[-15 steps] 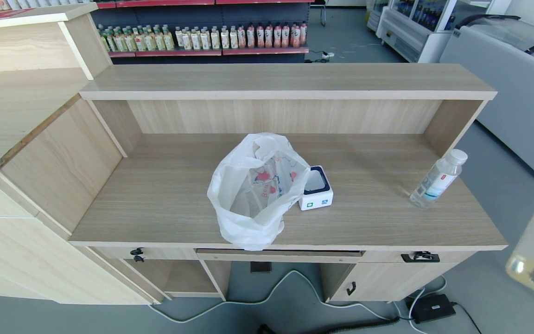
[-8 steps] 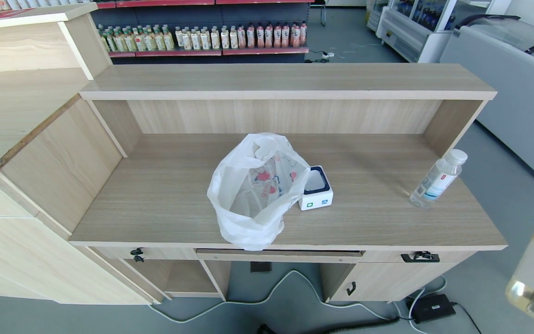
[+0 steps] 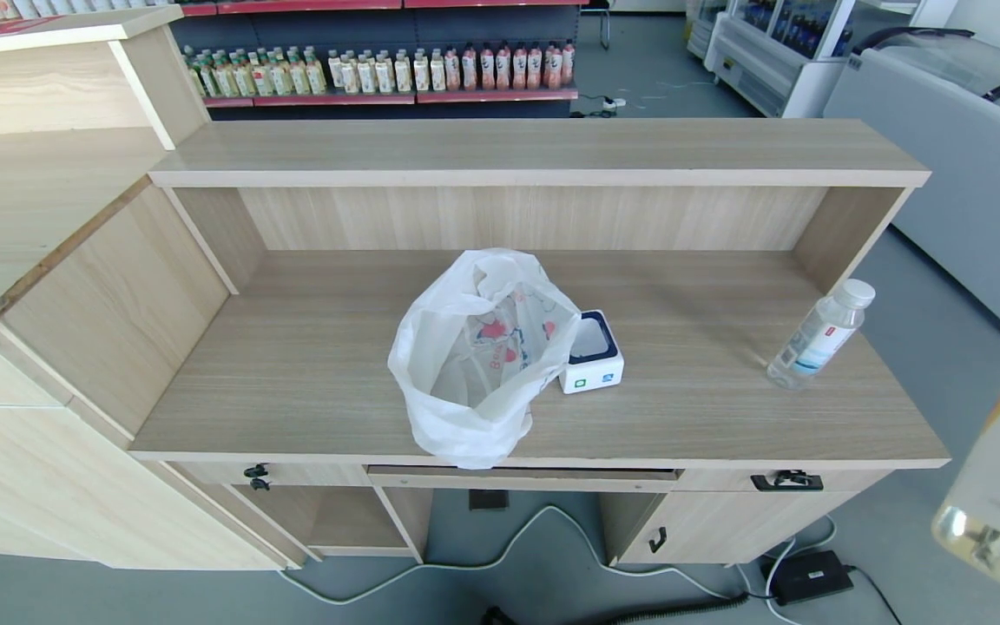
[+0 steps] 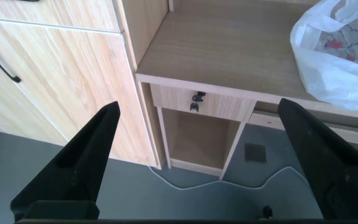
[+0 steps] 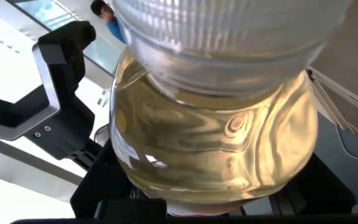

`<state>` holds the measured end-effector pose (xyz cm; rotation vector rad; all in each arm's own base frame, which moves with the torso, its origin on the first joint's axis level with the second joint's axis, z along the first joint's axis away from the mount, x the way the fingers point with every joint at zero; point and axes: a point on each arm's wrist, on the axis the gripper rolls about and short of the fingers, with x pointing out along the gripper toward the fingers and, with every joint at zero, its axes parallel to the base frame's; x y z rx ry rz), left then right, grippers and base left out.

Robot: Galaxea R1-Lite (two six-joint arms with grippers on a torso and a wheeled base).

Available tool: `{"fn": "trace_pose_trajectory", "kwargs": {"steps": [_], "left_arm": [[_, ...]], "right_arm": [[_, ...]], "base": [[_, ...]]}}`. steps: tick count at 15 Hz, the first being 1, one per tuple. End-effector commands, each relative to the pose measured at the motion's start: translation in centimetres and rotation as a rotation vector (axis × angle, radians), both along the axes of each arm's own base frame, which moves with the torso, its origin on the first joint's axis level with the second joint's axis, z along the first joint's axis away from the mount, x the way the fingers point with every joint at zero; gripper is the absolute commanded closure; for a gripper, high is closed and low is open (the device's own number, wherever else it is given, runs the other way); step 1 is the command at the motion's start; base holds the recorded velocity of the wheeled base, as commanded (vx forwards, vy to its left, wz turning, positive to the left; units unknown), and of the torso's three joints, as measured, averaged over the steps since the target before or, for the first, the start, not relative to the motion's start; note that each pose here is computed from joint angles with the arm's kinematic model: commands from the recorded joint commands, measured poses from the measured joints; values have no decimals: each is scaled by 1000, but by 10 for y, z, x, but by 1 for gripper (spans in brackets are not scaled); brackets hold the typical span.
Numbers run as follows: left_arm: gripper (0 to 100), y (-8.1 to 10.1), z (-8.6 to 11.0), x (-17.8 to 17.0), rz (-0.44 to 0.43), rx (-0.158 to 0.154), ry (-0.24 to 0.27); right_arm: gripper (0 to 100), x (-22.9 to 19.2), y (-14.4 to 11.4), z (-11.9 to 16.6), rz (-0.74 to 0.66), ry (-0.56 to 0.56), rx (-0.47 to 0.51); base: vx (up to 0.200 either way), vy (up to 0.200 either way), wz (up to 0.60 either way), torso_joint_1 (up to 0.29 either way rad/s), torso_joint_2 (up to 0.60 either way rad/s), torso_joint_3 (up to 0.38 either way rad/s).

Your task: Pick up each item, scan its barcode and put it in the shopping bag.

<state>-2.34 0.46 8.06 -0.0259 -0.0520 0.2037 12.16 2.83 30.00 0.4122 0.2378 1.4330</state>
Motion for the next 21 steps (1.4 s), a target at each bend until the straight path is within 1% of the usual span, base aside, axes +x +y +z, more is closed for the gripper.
{"fn": "trace_pose_trajectory", "kwargs": {"steps": [1, 2, 3, 4, 5, 6, 7, 8, 9, 10, 11, 12, 13, 14, 15, 16, 18, 20, 21], "left_arm": [[0, 0, 0, 0, 1, -1, -1], [0, 0, 0, 0, 1, -1, -1], [0, 0, 0, 0, 0, -1, -1], [0, 0, 0, 0, 0, -1, -1], [0, 0, 0, 0, 1, -1, -1], [0, 0, 0, 0, 1, -1, -1], [0, 0, 0, 0, 1, -1, -1], [0, 0, 0, 0, 0, -1, -1], [0, 0, 0, 0, 0, -1, -1], [0, 0, 0, 0, 0, -1, -1], [0, 0, 0, 0, 0, -1, -1], [0, 0, 0, 0, 0, -1, -1], [0, 0, 0, 0, 0, -1, -1], [0, 0, 0, 0, 1, -1, -1], [0, 0, 0, 0, 0, -1, -1], [0, 0, 0, 0, 0, -1, -1], [0, 0, 0, 0, 0, -1, -1], [0, 0, 0, 0, 0, -1, -1], [0, 0, 0, 0, 0, -1, -1]], "right_arm": [[100, 14, -9, -5, -84, -9, -4], [100, 29, -16, -12, -152, -57, -18], [100, 43, -25, -20, -259, -102, -30], [100, 57, -33, -27, -376, -135, -37], [100, 64, -36, -32, -456, -153, -44], [100, 81, -47, -50, -744, -185, -110], [100, 88, -52, -62, -901, -174, -190], [100, 92, -59, -72, -1078, -157, -314], [100, 93, -69, -80, -1197, -147, -421], [100, 94, -76, -87, -1251, -171, -511], [100, 96, -84, -95, -1286, -247, -673], [100, 98, -94, -98, -1297, -359, -834], [100, 99, -103, -95, -1305, -464, -932], [100, 99, -106, -94, -1310, -507, -964], [100, 98, -116, -89, -1340, -651, -1065], [100, 99, -119, -87, -1350, -692, -1068], [100, 103, -119, -83, -1338, -756, -1041], [100, 104, -119, -81, -1335, -765, -1034], [100, 104, -119, -80, -1325, -773, -1029]], "base": [[0, 0, 0, 0, 0, 0], [0, 0, 0, 0, 0, 0], [0, 0, 0, 0, 0, 0], [0, 0, 0, 0, 0, 0], [0, 0, 0, 0, 0, 0], [0, 0, 0, 0, 0, 0], [0, 0, 0, 0, 0, 0], [0, 0, 0, 0, 0, 0], [0, 0, 0, 0, 0, 0], [0, 0, 0, 0, 0, 0], [0, 0, 0, 0, 0, 0], [0, 0, 0, 0, 0, 0], [0, 0, 0, 0, 0, 0], [0, 0, 0, 0, 0, 0], [0, 0, 0, 0, 0, 0], [0, 0, 0, 0, 0, 0], [0, 0, 0, 0, 0, 0], [0, 0, 0, 0, 0, 0], [0, 0, 600, 2, -2, 2]]}}
